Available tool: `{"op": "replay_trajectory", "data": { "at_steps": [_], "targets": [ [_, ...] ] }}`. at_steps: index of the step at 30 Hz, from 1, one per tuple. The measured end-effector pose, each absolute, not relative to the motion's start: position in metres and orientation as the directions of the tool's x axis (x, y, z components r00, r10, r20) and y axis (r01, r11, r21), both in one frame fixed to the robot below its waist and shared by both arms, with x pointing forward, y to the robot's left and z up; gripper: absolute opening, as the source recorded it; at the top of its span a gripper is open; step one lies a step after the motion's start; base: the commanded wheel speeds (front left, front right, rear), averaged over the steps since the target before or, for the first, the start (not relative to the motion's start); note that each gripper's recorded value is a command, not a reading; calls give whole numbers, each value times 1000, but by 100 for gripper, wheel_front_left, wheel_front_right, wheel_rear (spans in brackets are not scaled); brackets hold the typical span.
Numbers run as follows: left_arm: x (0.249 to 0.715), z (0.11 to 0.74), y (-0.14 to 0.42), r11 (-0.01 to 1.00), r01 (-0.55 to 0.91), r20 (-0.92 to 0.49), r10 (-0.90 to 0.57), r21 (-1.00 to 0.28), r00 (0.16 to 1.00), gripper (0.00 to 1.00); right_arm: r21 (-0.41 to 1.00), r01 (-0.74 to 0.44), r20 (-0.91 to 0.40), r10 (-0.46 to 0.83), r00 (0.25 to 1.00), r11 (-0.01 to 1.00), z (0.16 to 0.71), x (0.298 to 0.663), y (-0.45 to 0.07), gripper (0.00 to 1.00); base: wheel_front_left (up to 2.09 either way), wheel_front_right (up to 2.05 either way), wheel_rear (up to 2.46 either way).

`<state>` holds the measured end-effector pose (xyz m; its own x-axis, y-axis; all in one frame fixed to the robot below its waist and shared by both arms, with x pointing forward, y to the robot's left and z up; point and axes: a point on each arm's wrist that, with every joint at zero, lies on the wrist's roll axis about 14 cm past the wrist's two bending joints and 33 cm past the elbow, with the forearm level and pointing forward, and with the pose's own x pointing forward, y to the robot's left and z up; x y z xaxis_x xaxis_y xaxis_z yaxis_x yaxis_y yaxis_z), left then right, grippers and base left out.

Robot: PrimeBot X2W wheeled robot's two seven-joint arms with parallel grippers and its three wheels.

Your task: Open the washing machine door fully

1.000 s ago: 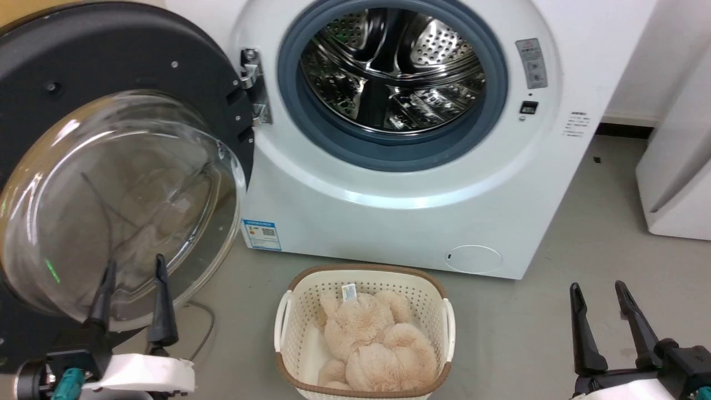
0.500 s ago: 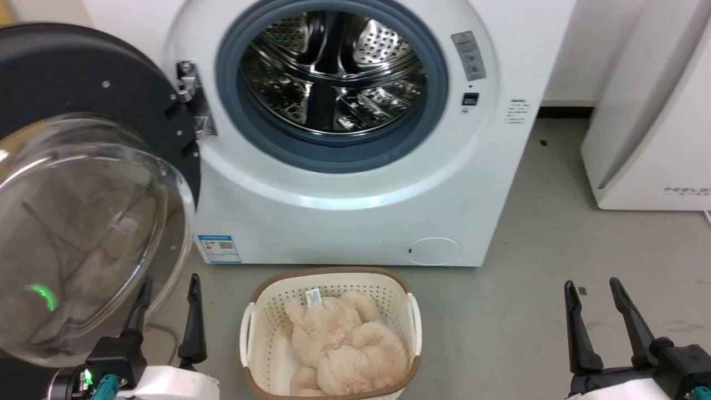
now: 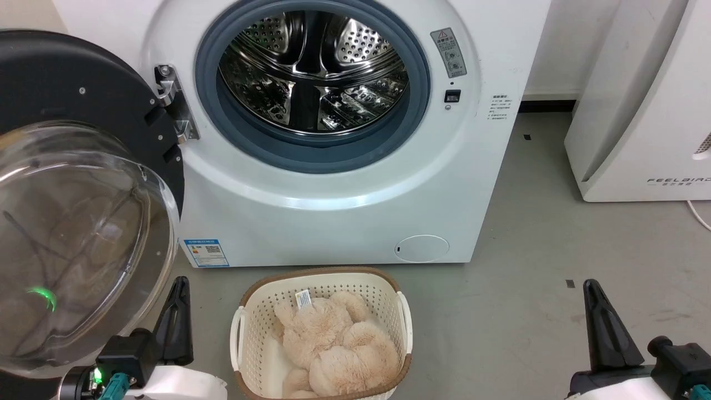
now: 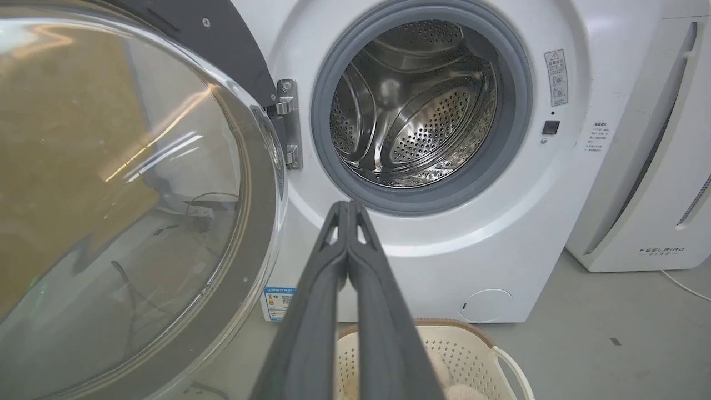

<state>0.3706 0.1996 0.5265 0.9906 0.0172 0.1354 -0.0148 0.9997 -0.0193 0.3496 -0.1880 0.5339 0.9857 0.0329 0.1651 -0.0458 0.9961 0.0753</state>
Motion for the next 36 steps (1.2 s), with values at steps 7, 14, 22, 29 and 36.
{"op": "replay_trajectory", "data": {
  "at_steps": [7, 14, 22, 29, 36],
  "targets": [
    [371, 527, 199, 1000, -12, 128, 15, -19, 992, 0, 75, -49, 152, 37, 988, 996, 532, 350, -187, 0, 0, 0, 0],
    [371, 526, 197, 1000, -13, 119, 15, -15, 993, 0, 63, -53, 142, 44, 989, 997, 531, 351, -185, 0, 0, 0, 0],
    [371, 526, 195, 1000, -6, 107, 7, -10, 994, 0, 51, -59, 124, 52, 991, 997, 529, 352, -183, 0, 0, 0, 0],
    [371, 525, 194, 1000, -8, 99, 9, -8, 995, 0, 48, -64, 111, 58, 992, 997, 527, 352, -182, 0, 0, 0, 0],
    [372, 526, 193, 1000, -6, 92, 7, -1, 996, 0, 41, -68, 99, 64, 993, 997, 526, 353, -180, 0, 0, 0, 0]
  ]
}}
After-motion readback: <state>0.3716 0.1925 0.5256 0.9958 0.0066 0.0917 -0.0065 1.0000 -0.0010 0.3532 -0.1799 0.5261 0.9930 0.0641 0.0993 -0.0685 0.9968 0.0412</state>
